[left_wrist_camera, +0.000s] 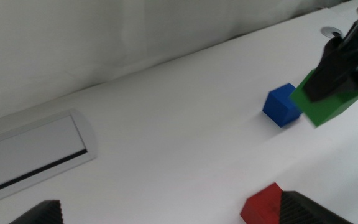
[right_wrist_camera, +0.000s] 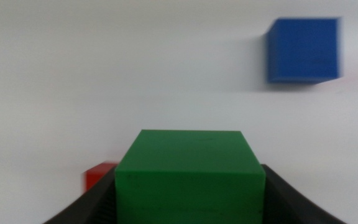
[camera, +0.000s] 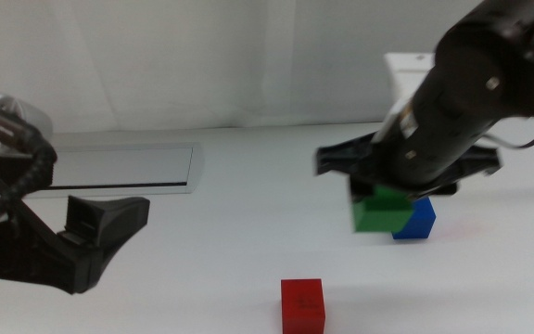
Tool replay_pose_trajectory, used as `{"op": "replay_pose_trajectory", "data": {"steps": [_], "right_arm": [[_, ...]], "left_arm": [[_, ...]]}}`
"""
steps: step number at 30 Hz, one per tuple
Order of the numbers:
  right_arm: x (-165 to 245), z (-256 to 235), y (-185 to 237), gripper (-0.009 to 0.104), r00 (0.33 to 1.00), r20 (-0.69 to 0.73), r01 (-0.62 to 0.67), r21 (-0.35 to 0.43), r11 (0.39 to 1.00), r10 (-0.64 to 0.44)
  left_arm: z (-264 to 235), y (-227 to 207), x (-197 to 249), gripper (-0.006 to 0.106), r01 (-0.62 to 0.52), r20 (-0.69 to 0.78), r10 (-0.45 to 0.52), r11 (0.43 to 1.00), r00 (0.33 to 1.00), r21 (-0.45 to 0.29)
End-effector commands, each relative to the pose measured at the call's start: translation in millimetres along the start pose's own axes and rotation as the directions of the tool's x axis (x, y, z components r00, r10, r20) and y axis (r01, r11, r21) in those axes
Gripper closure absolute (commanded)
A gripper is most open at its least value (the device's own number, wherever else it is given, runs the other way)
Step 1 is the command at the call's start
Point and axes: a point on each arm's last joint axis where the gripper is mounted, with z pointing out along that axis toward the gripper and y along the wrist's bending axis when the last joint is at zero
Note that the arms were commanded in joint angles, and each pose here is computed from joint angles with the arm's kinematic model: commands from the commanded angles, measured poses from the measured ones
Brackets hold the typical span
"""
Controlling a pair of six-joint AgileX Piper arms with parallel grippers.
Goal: Stack red cubes first, then green, then blue cubes in a specific spot.
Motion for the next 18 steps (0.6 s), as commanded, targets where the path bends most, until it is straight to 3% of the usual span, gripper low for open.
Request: {"op": "replay_pose_trajectory", "data": {"steps": [1, 10, 18], "right_arm": [[8.8, -6.1, 14.2, 0.097, 1.0, 0.008, -0.014, -0.028, 0.999, 0.014], [30.1, 8.0, 52.8, 0.097, 1.0, -0.007, -0.006, -0.068, 0.998, 0.006], [40.3, 36.6, 70.0, 0.097, 0.999, -0.051, -0.007, -0.034, 0.999, 0.005]], "left_arm": [[-0.4, -2.6, 1.5, 0.014, -0.009, -0.004, 0.009, 1.0, 1.0, 0.016], [-0.4, -4.3, 0.6, 0.014, -0.01, 0.007, 0.01, 1.0, 1.0, 0.027], [-0.4, -4.4, 0.1, 0.014, -0.01, 0.013, 0.01, 1.0, 1.0, 0.028]]}}
